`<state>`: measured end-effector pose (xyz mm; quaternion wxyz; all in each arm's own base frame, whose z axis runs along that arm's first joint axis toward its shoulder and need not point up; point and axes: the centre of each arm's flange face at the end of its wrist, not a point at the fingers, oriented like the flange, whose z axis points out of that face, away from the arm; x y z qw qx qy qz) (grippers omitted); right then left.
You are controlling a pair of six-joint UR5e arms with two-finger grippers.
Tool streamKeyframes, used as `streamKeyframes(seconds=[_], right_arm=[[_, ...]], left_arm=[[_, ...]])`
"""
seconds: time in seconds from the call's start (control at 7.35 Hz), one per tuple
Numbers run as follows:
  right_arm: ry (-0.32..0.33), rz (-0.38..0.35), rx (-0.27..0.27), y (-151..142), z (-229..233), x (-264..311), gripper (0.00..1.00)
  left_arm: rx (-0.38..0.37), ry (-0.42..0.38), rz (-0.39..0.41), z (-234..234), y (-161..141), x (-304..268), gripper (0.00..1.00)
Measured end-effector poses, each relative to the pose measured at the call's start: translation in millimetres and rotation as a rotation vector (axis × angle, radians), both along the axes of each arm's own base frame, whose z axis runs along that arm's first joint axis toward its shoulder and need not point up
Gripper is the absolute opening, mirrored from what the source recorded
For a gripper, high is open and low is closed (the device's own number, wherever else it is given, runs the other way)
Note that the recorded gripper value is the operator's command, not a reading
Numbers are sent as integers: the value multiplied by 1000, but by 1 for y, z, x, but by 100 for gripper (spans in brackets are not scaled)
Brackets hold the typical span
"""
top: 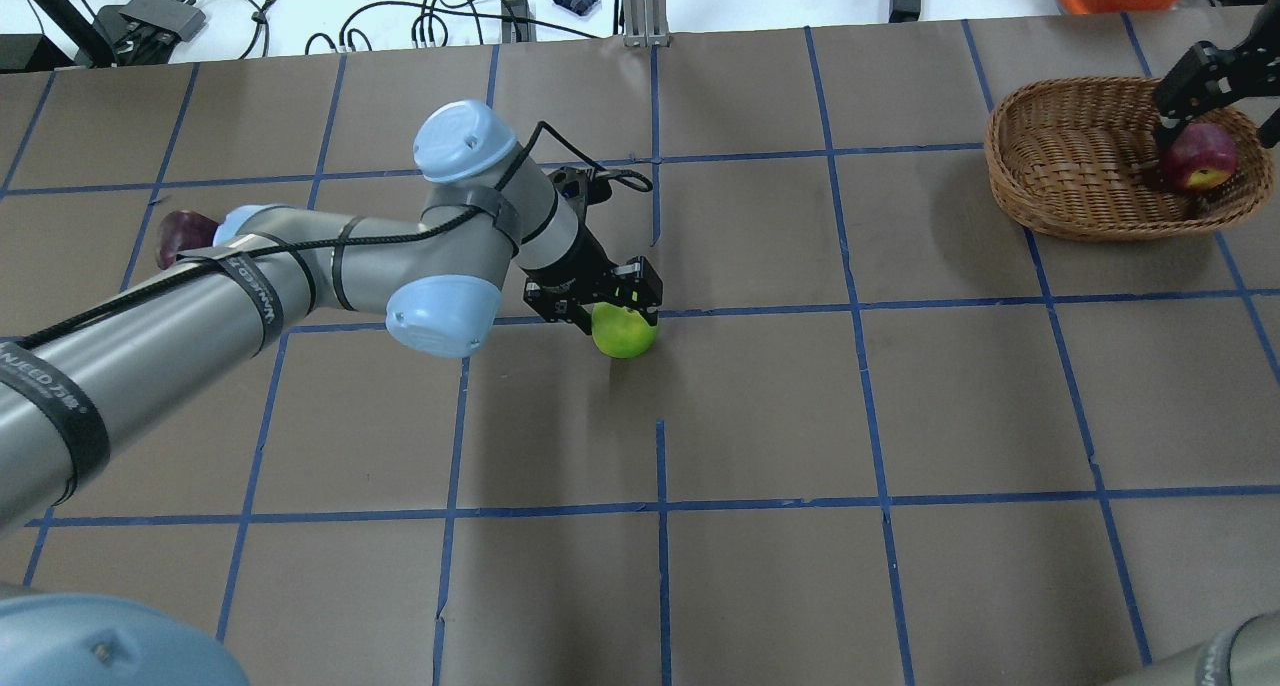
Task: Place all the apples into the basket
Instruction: 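Release the green apple at the center and lift the left gripper, then grasp green apple with right gripper while left grasps dark red apple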
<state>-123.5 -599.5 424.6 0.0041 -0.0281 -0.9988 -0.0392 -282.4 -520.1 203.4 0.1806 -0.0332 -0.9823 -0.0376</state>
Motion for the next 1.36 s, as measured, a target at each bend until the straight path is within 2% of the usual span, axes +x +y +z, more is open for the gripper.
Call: streamKeyframes(seconds=[0.14, 0.41, 0.54, 0.68, 0.95, 1.09, 1.23, 1.36], right_arm=[[-10, 2, 8, 0, 6, 41, 100], [-19, 23, 25, -1, 5, 133, 99], [-46, 44, 26, 0, 2, 176, 100], [-88, 51, 30, 2, -3, 208, 100], [-163, 10, 30, 13, -27, 267, 100], [-174, -27, 8, 22, -49, 304, 100], [-173, -88, -6, 35, -76, 343, 100], [-170, -141, -10, 48, -101, 380, 100]], left_arm=[[1, 7, 15, -7, 5, -1, 100], [26, -2, 89, 28, -15, 21, 100], [80, -41, 127, 65, -35, 46, 100], [127, -133, 120, 107, -53, 78, 100], [124, -384, -28, 167, -82, 178, 100], [116, -465, -102, 173, -95, 236, 100], [69, -497, -164, 167, -110, 289, 100], [-17, -524, -210, 161, -127, 334, 100]])
